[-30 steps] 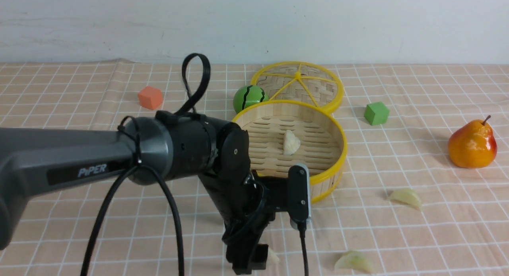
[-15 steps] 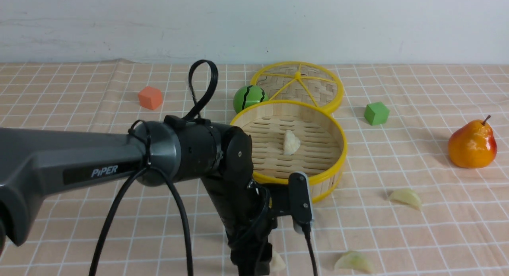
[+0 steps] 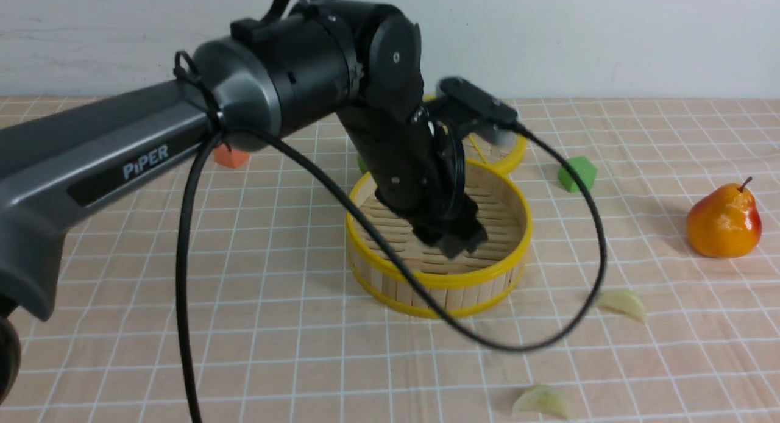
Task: Put the dumplings into the steamer on the table with the brown tablecloth.
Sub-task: 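Place the dumpling into the bamboo steamer basket with the left gripper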
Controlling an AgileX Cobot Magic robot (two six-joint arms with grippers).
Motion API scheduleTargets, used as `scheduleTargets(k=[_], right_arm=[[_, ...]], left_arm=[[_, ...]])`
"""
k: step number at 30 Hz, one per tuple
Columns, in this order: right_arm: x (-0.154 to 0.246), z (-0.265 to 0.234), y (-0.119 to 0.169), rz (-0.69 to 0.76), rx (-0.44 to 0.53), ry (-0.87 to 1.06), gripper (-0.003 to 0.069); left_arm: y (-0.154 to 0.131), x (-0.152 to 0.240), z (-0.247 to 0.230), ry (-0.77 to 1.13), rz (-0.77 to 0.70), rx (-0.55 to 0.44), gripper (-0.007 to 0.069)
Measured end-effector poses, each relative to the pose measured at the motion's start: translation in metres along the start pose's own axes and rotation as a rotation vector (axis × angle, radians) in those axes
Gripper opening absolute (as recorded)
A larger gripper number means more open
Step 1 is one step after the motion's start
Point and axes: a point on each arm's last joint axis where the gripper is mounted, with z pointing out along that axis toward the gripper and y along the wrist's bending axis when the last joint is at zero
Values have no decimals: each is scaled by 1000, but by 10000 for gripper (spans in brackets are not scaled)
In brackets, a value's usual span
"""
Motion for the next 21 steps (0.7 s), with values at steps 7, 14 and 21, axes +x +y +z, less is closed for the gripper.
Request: scheduleTargets(k=[7,14,21], right_arm=[[-3,0,0,35,1,-31,115],[-4,6,0,55,-2,10,118],[-8,15,0,59,-2,53,120]], left_arm=[[64,-13,38,-152,-395,-179,341],[87,2,103,-141,-443,-233,339],[89,7,123,-131,-422,-249,356]])
